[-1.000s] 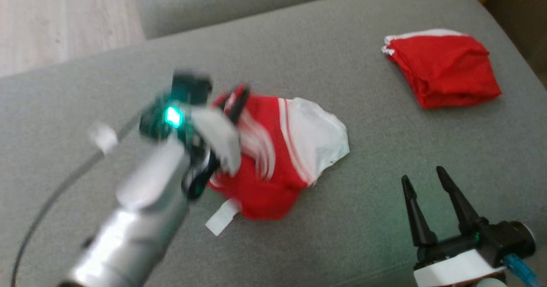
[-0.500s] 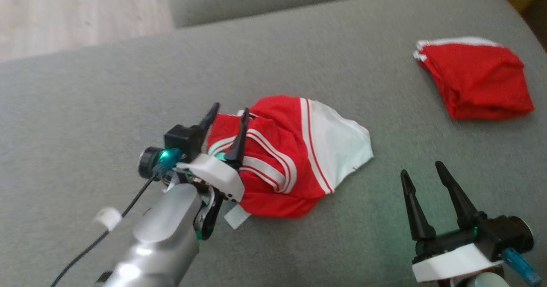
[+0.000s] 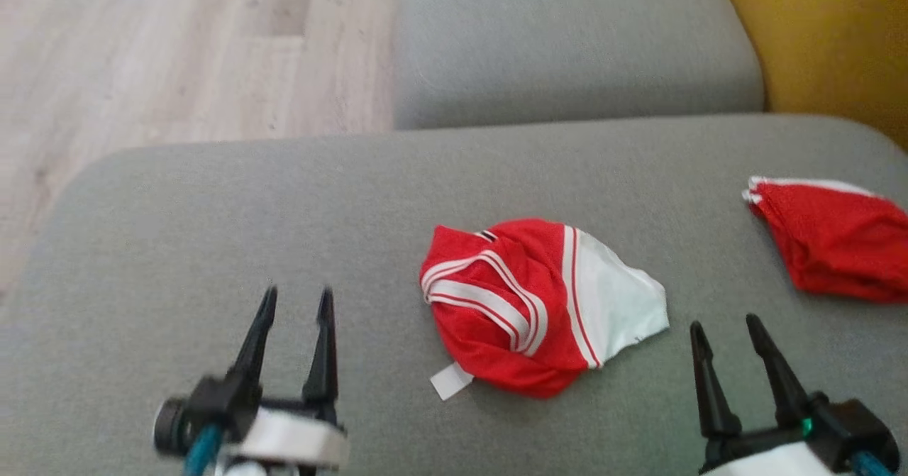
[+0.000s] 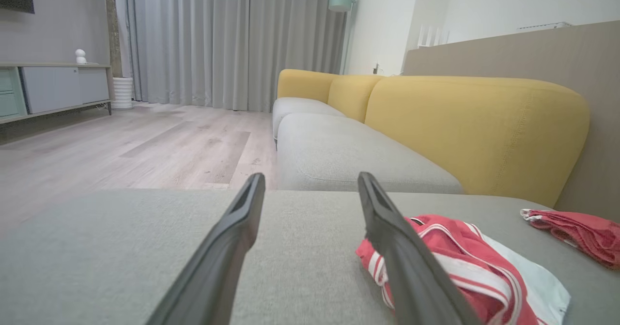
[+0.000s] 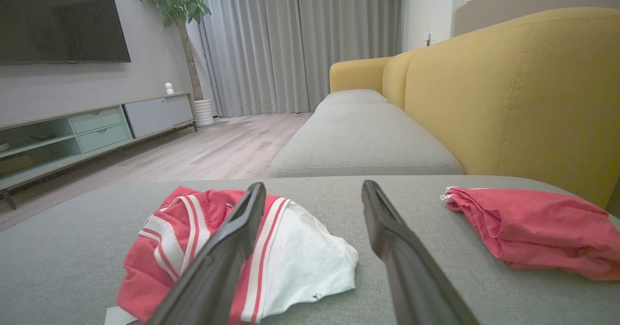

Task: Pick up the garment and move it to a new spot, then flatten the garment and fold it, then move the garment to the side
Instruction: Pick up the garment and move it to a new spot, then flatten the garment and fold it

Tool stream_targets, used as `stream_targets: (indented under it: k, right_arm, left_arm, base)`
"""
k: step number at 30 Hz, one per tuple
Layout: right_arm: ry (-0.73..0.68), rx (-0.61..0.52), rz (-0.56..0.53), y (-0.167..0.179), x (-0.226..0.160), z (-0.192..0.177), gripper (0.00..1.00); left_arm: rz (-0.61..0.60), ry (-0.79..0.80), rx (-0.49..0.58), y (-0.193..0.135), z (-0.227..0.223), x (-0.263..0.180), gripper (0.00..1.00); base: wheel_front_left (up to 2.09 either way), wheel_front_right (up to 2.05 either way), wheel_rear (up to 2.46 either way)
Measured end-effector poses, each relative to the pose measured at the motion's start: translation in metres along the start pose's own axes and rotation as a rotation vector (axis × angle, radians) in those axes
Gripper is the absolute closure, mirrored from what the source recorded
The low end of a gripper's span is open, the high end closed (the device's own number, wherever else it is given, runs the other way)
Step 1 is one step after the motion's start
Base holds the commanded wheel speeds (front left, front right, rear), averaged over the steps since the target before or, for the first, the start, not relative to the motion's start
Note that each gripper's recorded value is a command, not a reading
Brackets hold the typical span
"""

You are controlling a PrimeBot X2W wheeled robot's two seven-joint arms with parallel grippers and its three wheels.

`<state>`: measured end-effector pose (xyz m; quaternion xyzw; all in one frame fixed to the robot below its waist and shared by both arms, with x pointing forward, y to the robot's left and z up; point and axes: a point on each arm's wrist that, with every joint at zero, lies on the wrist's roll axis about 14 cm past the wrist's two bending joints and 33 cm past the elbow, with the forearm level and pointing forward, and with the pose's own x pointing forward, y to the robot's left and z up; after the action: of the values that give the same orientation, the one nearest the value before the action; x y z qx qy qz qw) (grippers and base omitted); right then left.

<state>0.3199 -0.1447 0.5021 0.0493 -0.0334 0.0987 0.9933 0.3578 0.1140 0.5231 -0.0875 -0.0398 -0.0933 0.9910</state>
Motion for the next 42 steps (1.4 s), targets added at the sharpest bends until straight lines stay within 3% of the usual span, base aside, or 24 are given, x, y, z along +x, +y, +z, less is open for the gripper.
stream_targets:
  k: [7,15,42]
  right_arm:
    - [0.004,0.020,0.002,0.007,-0.019,-0.003,0.00]
    - [0.033,0.034,-0.021,0.006,-0.033,-0.013,0.00]
    - [0.053,0.046,-0.026,0.007,-0.035,-0.020,0.00]
  left_arm:
    - [0.093,-0.031,0.009,0.016,0.000,-0.060,0.00]
    - [0.144,0.041,0.062,0.023,-0.025,-0.100,0.00]
    - [0.125,0.047,0.086,0.021,-0.027,-0.098,0.00]
  base:
    - [0.00,0.00,0.00]
    - [0.00,0.00,0.00]
    - [0.00,0.00,0.00]
